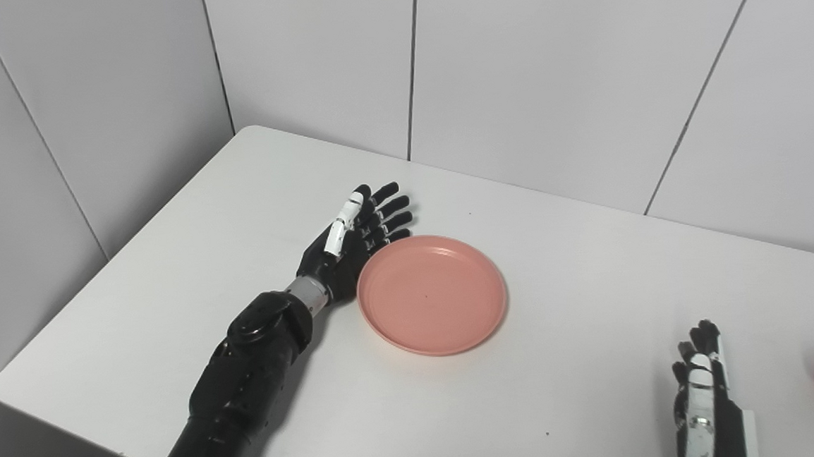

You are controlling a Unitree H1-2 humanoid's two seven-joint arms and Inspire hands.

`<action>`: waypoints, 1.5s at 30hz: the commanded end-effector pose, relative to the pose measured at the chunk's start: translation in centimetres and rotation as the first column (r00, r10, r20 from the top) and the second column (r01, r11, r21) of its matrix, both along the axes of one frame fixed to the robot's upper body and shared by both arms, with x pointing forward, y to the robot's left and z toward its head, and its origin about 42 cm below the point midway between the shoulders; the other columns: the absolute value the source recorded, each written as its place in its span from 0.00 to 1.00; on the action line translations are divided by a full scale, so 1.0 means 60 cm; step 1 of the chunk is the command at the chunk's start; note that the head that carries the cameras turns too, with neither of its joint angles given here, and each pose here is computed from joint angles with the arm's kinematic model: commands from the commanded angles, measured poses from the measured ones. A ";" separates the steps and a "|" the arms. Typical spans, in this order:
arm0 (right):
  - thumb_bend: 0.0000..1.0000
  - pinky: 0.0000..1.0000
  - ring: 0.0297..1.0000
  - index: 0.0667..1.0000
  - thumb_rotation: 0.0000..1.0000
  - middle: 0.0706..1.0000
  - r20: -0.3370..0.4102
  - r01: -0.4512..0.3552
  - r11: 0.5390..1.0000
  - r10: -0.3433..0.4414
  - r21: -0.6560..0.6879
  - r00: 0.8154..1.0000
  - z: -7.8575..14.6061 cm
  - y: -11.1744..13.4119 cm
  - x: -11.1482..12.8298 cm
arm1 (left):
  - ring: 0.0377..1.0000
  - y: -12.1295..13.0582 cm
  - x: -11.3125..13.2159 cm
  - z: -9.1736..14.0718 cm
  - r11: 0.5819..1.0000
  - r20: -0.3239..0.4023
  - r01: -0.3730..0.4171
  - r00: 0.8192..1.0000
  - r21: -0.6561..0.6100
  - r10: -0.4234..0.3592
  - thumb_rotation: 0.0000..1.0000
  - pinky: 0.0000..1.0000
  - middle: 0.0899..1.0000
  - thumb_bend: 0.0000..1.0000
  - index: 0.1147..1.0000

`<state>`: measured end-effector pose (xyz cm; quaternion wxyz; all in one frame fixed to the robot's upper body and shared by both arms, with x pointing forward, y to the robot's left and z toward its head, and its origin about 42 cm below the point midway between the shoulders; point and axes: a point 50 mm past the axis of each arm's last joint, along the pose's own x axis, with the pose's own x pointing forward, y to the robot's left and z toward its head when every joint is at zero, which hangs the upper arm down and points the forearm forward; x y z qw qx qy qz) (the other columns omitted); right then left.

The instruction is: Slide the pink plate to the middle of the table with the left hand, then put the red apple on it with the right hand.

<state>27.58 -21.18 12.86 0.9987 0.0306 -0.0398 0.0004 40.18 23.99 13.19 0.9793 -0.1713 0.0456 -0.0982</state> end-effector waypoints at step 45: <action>0.21 1.00 0.97 0.97 1.00 0.98 0.087 0.006 1.000 -0.008 0.018 0.996 0.034 0.022 0.009 | 0.92 -0.112 -0.042 -0.007 0.997 -0.037 0.064 0.997 -0.030 -0.065 1.00 0.92 0.92 0.37 0.90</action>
